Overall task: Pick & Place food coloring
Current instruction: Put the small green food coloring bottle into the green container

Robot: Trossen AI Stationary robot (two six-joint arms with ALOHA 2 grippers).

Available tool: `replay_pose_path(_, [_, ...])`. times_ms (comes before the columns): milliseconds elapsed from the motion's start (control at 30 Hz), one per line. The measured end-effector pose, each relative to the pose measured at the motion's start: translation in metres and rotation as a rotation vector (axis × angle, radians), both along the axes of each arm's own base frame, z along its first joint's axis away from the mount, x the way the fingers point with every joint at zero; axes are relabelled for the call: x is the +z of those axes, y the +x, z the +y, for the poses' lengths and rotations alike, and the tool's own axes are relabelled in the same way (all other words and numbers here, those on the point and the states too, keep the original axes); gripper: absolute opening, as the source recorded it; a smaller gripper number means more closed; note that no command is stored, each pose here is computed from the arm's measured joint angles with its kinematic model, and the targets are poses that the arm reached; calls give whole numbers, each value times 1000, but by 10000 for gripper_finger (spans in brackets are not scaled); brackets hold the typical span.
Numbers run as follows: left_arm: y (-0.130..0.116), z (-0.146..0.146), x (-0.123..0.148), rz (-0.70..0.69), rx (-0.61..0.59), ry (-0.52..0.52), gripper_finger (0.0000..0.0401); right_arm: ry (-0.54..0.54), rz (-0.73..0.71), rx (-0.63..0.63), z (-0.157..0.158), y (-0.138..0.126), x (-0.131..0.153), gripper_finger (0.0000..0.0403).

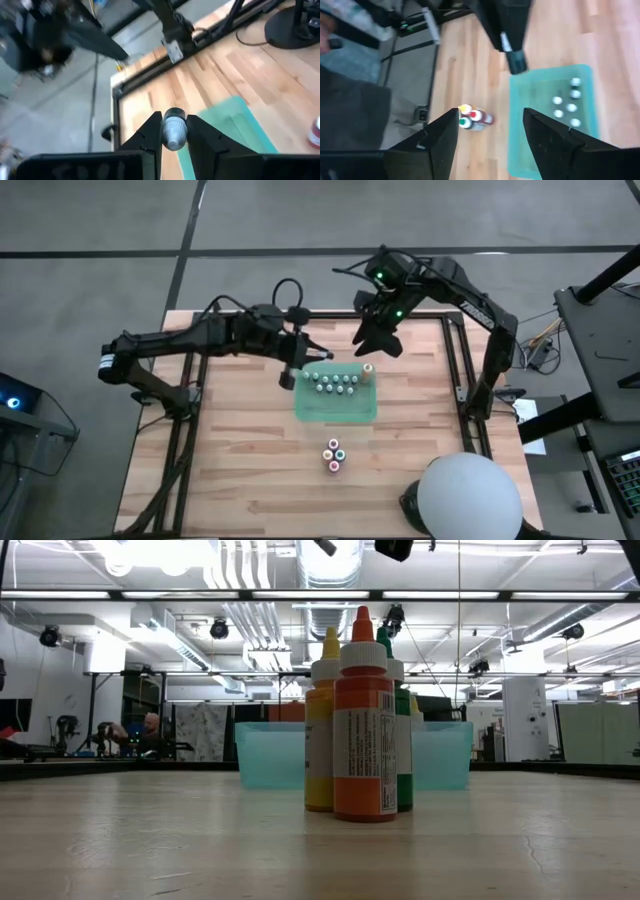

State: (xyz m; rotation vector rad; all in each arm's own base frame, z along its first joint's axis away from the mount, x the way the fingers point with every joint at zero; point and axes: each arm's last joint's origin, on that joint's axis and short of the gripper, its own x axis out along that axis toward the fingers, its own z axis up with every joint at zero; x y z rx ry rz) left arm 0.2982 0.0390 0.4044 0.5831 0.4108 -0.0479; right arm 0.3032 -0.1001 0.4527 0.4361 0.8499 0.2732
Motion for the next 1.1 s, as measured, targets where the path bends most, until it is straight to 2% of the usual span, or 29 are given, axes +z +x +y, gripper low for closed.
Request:
replay_pose_path(233, [-5,10,-11,114,87,-122,48,-146,46,-124,-11,-6,1,214])
replay_pose_path(367, [-1,15,-24,199,123,-169,48,-194,63,-160,-15,-8,0,215])
replay_pose_path(533, [10,17,-43,289,152,-216,48,-213,69,-170,-16,-8,0,215])
replay_pose_path(1100, [36,22,-104,609,190,-273,48,-238,62,-144,-17,-9,0,215])
